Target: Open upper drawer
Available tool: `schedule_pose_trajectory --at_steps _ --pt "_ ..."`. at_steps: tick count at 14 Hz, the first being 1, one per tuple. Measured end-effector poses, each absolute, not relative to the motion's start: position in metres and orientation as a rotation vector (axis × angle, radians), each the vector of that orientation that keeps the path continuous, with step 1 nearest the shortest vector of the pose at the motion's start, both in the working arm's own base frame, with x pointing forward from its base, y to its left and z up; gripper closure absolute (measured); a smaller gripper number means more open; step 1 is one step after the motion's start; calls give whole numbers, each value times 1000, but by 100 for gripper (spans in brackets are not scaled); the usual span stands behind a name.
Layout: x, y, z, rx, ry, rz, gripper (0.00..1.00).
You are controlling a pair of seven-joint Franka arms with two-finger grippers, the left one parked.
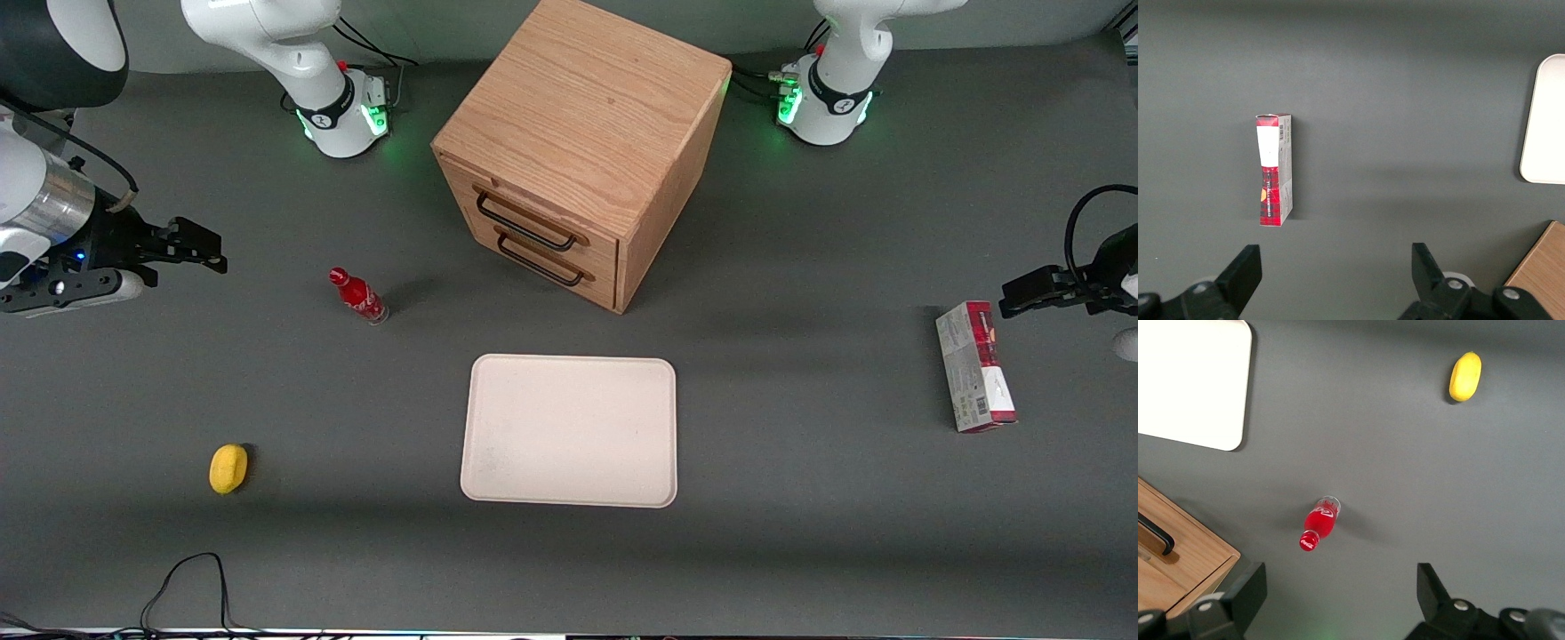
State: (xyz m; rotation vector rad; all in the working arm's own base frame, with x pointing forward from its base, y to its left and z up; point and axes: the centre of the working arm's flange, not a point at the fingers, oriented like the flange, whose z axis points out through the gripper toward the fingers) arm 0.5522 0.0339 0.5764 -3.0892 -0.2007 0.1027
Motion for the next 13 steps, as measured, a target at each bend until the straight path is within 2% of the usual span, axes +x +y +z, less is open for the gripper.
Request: schedule_pose_trajectory --at_steps 8,13 --pt "556 33 582 -3091 -198 86 0" --pt "569 60 571 -3091 -265 107 0"
